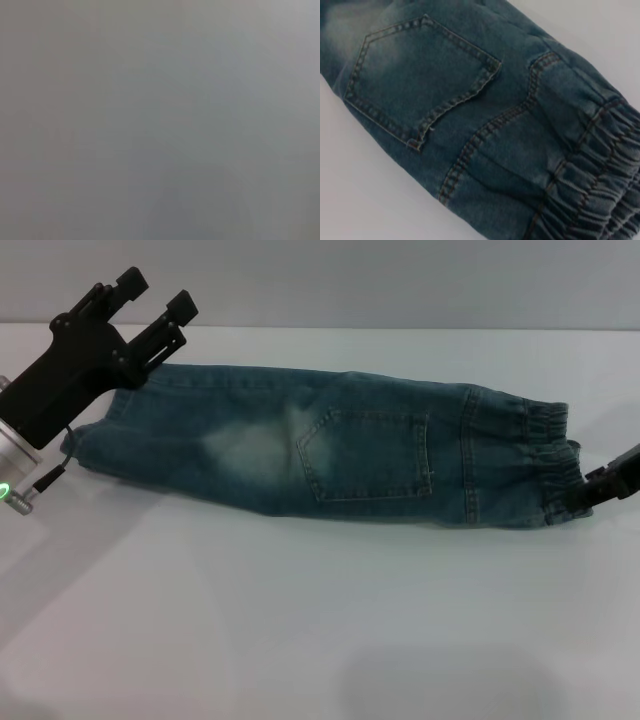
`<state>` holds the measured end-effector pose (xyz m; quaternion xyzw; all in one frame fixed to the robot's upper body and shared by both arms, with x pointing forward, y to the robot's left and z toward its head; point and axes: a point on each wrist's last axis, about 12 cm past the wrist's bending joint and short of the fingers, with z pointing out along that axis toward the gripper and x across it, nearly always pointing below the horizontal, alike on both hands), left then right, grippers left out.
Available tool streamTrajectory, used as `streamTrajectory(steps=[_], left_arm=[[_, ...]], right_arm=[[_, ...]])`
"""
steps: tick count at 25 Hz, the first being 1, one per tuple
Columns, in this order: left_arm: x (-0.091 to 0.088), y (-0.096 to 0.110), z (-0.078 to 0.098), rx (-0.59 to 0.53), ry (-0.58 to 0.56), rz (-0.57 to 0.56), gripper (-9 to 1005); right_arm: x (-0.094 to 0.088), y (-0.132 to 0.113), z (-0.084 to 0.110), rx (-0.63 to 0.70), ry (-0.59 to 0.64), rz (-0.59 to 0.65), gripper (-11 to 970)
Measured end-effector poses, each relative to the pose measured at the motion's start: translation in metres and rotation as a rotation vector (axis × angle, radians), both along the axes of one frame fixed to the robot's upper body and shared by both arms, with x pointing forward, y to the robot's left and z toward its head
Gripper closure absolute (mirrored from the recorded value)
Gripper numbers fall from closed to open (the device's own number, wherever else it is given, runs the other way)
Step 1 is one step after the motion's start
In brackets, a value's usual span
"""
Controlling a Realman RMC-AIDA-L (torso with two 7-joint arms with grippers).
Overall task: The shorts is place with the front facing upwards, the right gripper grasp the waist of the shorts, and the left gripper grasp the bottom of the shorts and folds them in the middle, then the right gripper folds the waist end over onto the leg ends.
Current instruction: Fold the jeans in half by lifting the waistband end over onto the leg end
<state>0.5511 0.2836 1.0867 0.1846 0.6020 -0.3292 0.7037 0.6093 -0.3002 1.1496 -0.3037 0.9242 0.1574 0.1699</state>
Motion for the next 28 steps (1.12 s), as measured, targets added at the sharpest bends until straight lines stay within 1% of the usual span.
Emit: streamTrajectory(steps=[10, 18, 28], left_arm=[[-0.003, -0.001, -0.001, 0.0, -0.008, -0.007, 244], [-0.005, 0.001, -0.002, -0.001, -0.008, -0.004, 244], [-0.005, 0.001, -0.002, -0.002, -0.007, -0.006, 244]], right_arm=[[0.004, 0.008, -0.007, -0.022, -0.027, 0.01, 500], [0.003, 0.017, -0.014, -0.013, -0.034, 0.025, 509], [0.002, 0.019, -0.015, 0.018, -0.051, 0.026, 521]])
